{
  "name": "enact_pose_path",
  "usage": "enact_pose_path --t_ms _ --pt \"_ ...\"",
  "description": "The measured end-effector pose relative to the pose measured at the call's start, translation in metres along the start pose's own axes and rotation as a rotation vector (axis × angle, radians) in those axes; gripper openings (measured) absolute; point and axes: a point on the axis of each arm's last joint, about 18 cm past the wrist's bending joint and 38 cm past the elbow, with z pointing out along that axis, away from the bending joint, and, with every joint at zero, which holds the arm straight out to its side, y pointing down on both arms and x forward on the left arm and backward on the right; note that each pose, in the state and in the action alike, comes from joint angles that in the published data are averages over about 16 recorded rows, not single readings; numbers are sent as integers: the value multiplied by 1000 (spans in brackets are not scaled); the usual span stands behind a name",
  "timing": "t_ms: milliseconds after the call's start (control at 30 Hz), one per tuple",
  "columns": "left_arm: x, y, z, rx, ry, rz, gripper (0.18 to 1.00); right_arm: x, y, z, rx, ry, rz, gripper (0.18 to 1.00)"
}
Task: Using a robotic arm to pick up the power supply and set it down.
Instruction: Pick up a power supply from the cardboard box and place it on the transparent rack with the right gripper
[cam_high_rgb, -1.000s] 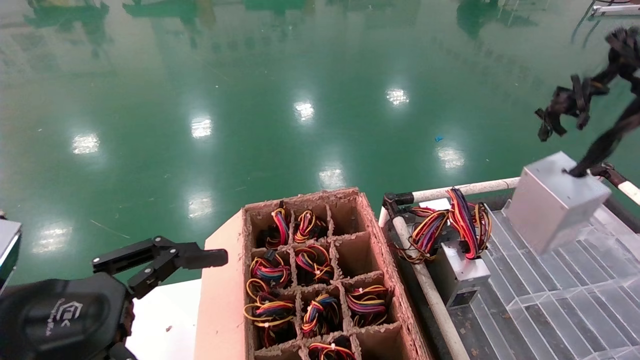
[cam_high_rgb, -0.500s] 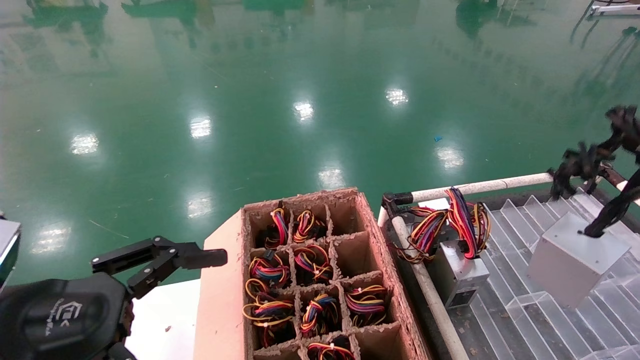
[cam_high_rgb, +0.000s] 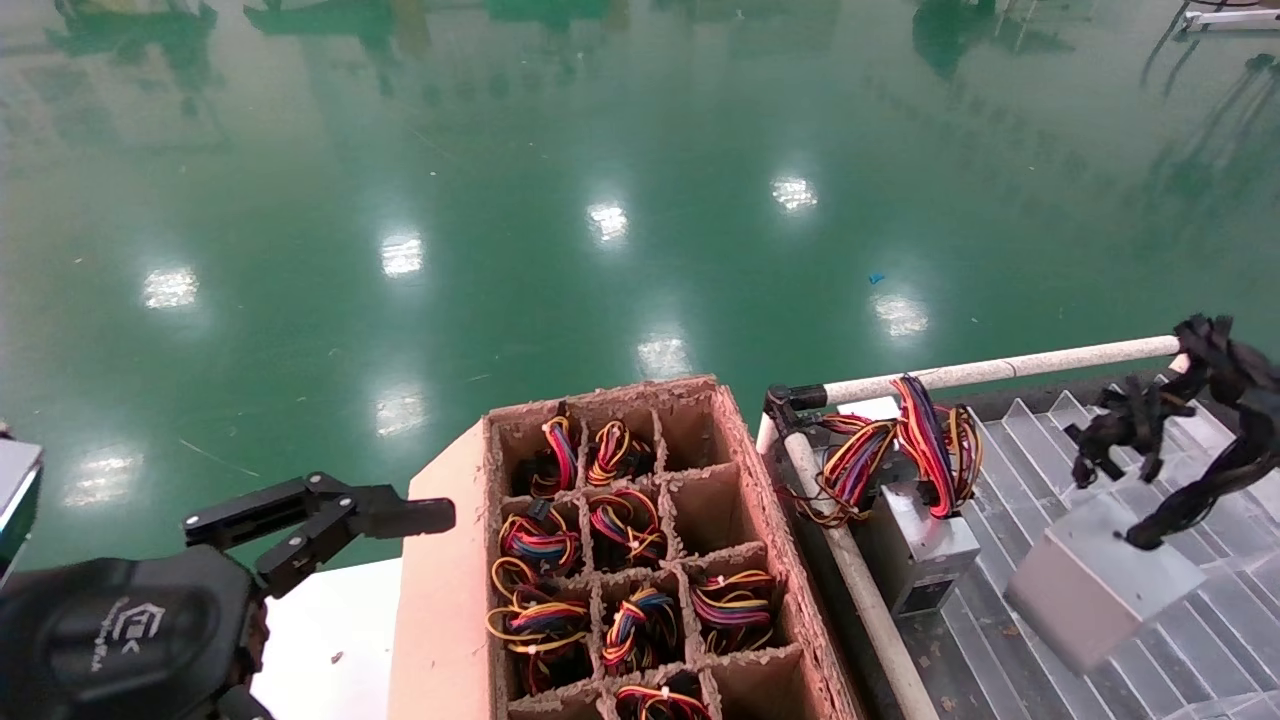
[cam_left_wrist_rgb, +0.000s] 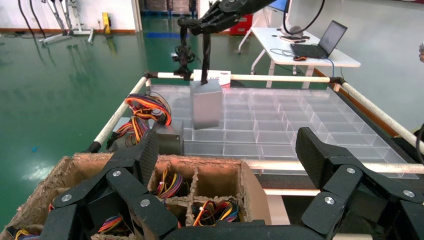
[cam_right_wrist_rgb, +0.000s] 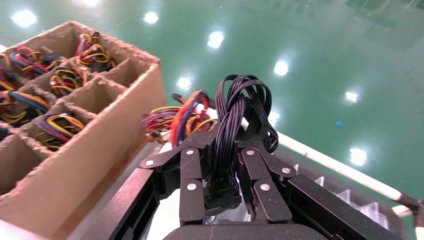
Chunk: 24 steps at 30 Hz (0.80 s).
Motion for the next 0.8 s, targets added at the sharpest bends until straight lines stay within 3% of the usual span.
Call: enact_pose_path --t_ms 800 --pt "0 0 0 0 0 0 1001 -46 17 37 14 -145 46 200"
